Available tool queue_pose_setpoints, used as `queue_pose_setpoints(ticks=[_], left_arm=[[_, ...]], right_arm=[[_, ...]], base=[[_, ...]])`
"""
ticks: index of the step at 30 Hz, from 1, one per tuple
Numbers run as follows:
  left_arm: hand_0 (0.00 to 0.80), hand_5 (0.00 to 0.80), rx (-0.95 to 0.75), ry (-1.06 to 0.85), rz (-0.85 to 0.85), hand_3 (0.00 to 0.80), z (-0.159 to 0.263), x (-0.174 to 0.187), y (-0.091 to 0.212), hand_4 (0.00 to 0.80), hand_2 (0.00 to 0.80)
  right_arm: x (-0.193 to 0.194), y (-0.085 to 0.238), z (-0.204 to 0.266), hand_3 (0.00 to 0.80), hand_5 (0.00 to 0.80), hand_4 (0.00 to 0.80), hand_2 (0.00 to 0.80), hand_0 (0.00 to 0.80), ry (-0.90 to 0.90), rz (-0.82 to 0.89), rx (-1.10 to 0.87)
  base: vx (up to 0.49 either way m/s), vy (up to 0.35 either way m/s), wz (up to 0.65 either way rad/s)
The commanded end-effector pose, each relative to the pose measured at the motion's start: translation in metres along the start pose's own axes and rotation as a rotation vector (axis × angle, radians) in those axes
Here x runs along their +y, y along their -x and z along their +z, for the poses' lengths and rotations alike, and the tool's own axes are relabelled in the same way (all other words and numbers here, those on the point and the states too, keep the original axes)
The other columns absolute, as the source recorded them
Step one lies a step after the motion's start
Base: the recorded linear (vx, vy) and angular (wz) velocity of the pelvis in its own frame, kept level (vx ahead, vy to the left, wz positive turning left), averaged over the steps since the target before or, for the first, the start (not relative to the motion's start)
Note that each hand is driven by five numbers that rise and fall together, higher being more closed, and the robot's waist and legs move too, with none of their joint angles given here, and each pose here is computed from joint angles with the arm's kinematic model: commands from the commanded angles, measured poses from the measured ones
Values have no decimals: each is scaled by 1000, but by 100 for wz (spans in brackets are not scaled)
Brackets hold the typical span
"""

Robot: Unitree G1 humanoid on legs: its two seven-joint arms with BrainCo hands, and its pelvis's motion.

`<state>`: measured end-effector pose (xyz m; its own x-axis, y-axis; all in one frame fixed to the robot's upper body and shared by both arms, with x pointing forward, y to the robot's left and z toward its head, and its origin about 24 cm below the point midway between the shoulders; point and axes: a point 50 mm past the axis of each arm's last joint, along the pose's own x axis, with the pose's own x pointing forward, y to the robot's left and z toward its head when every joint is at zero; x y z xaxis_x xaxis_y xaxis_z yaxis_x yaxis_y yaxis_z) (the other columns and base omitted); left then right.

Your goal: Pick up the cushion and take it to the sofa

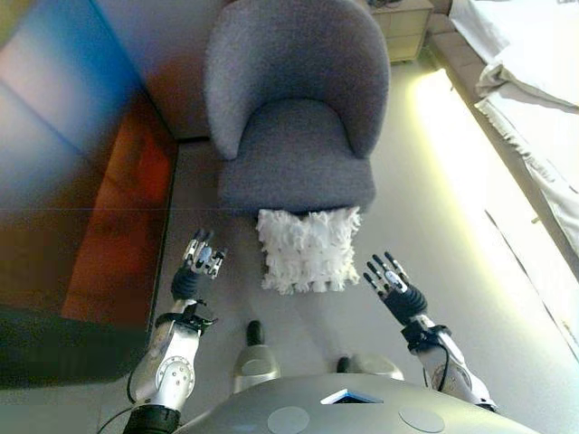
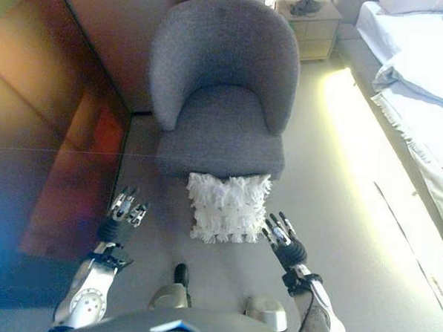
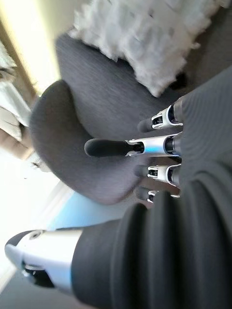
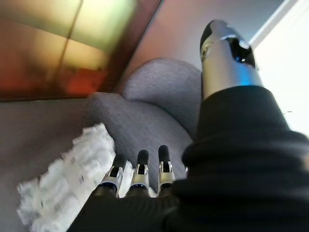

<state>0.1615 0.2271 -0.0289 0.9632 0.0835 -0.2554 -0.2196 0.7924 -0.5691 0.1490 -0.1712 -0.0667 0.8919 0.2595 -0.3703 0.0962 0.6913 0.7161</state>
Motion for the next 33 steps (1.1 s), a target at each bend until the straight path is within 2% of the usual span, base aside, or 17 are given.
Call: queue_pose_setpoints(ticks=[1,6,11,14,22,29,33], left_arm=[[0,0,-124,-47,-65,0,28,-3,-4,0,0],[0,0,-120,-103,-94,0,37,-10,-15,0,0],[0,0,-134,-144,-122,0,42,-19,-20,0,0],[0,0,-158,-147,-122,0,48,-22,-21,0,0],[0,0,-160,-132,-134,0,51,-14,-15,0,0],[0,0,-89,-145,-178,0,36,-12,-9,0,0],[0,0,-73,-114,-138,0,31,-11,-9,0,0]], right_arm=[[31,-22,26,0,0,0,0,0,62,140,-103],[38,-28,22,0,0,0,0,0,-5,130,-113],[50,-32,15,0,0,0,0,0,-29,162,-131],[59,-35,15,0,0,0,0,0,-7,184,-110],[55,-38,23,0,0,0,0,0,-18,200,-90],[53,-45,24,0,0,0,0,0,-37,189,-84],[58,-46,18,0,0,0,0,0,3,193,-50]], base=[[312,299,15],[348,301,-7],[367,392,4],[308,135,-20],[325,-122,-39],[386,-182,43],[337,-239,20]])
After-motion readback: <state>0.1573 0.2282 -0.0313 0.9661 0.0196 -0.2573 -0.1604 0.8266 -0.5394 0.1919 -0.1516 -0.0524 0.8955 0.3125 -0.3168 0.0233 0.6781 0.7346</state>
